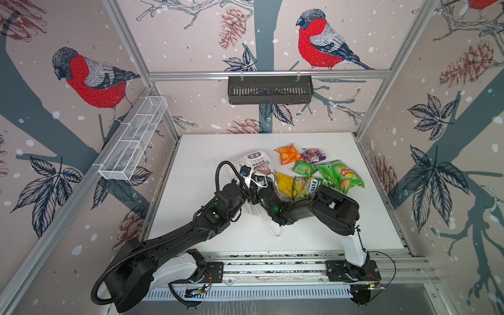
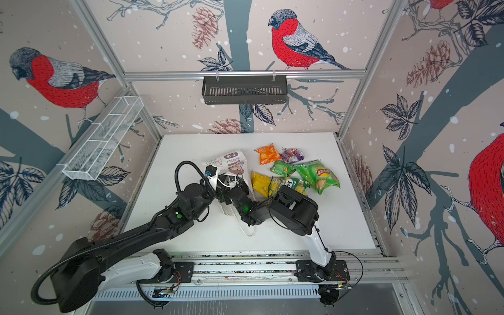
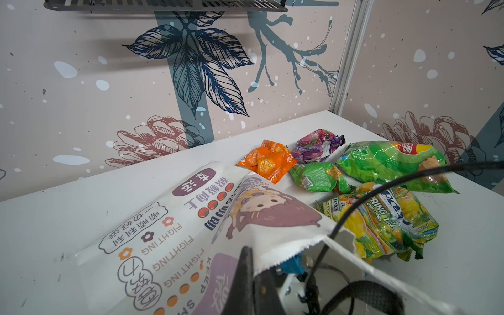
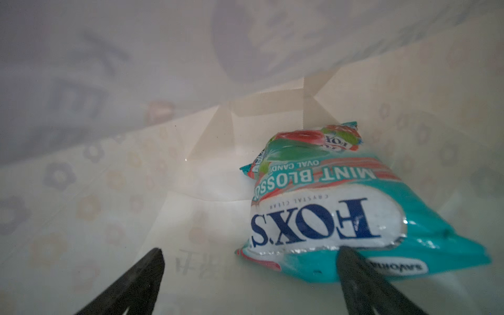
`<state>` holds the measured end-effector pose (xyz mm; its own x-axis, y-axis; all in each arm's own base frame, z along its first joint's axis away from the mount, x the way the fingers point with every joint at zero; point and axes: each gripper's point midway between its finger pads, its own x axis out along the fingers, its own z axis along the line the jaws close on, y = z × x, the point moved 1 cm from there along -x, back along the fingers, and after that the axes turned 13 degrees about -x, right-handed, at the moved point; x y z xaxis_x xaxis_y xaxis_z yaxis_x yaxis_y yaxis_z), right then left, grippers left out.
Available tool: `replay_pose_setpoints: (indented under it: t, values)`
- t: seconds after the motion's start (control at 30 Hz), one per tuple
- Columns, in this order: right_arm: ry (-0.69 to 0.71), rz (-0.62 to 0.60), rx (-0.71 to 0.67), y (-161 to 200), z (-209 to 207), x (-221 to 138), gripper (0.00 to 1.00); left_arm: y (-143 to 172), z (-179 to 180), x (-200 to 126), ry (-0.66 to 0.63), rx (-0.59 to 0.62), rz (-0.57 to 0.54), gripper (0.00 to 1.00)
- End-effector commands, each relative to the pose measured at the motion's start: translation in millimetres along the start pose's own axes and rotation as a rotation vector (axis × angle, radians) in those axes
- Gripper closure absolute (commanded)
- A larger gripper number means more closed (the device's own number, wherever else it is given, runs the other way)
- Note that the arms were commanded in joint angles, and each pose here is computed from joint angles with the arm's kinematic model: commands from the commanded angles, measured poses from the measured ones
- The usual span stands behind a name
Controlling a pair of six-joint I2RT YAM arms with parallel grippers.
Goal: Take the snacks out of the paper bag
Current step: Pick up the snack from the paper bag.
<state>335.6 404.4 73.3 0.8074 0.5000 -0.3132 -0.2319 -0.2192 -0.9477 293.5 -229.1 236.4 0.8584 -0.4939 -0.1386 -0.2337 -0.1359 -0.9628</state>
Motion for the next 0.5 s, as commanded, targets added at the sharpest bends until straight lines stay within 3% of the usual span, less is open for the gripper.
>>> replay_pose_setpoints:
  t: [0.0, 0.2, 0.47]
  values:
    - [0.082, 0.021, 0.010, 2, -11, 6, 0.00, -12, -8, -1, 0.038, -0.005, -0.052, 1.00]
    - [0.183, 0.065, 0.029, 12, -26, 11, 0.00, -13, -7, -3, 0.035, 0.000, -0.056, 1.00]
    - [0.213, 0.107, 0.067, 21, -36, 22, 0.00, -8, -8, -1, 0.043, 0.006, -0.053, 1.00]
